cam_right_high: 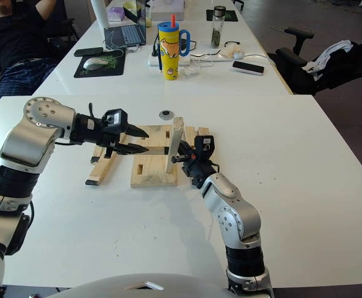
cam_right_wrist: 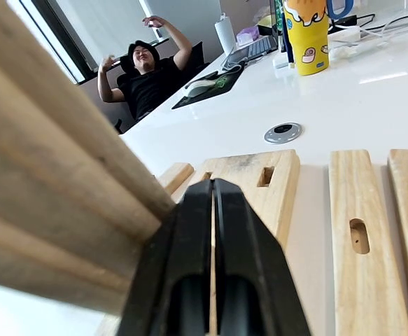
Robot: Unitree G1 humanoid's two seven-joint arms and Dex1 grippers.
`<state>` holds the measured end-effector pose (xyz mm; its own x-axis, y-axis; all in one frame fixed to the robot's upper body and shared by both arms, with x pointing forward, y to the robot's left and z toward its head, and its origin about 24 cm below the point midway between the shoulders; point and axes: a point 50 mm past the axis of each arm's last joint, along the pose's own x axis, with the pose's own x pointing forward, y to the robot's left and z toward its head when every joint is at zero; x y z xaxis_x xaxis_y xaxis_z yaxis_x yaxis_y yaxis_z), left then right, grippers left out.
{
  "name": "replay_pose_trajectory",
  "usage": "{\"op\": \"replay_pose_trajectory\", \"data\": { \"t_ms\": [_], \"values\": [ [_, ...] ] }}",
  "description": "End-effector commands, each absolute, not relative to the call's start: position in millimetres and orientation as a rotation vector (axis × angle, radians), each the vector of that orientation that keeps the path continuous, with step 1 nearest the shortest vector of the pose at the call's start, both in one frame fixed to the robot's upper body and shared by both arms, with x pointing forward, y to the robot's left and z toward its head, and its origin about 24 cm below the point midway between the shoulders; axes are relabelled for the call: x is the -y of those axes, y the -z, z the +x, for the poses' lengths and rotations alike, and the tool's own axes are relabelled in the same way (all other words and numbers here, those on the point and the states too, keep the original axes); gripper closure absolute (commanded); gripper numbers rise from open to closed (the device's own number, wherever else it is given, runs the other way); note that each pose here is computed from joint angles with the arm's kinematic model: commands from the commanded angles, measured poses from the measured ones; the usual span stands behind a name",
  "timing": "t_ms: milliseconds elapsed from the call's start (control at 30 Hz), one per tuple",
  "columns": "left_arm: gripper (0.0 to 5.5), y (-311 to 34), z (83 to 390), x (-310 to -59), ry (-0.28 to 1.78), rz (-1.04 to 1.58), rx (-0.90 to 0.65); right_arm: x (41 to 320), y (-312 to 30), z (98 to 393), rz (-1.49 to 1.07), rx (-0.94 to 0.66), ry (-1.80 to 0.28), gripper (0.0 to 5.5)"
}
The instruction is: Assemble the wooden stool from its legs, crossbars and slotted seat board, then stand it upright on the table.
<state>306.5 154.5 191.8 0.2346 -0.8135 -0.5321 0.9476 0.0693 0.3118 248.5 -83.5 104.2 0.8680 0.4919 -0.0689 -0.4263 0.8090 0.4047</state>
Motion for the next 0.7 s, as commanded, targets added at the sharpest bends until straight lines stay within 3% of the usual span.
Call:
{"op": "replay_pose_trajectory", "data": {
  "t_ms": [33,267,467,700],
  "values": [
    [2.76,-228,313,-175,1.248,0.621,-0.165,87,-102,247,0.376,-0.179,-0.483,5.50],
    [2.76,-267,324,-217,1.007,0.391,-0.013,103,-103,245,0.351,-0.145,-0.431,5.50],
    [2.76,-234,333,-226,0.840,0.348,-0.016,130,-94,245,0.255,-0.162,-0.334,5.50],
    [2.73,-210,337,-222,0.742,0.267,0.011,130,-75,244,0.258,-0.253,-0.307,4.52]
  ]
}}
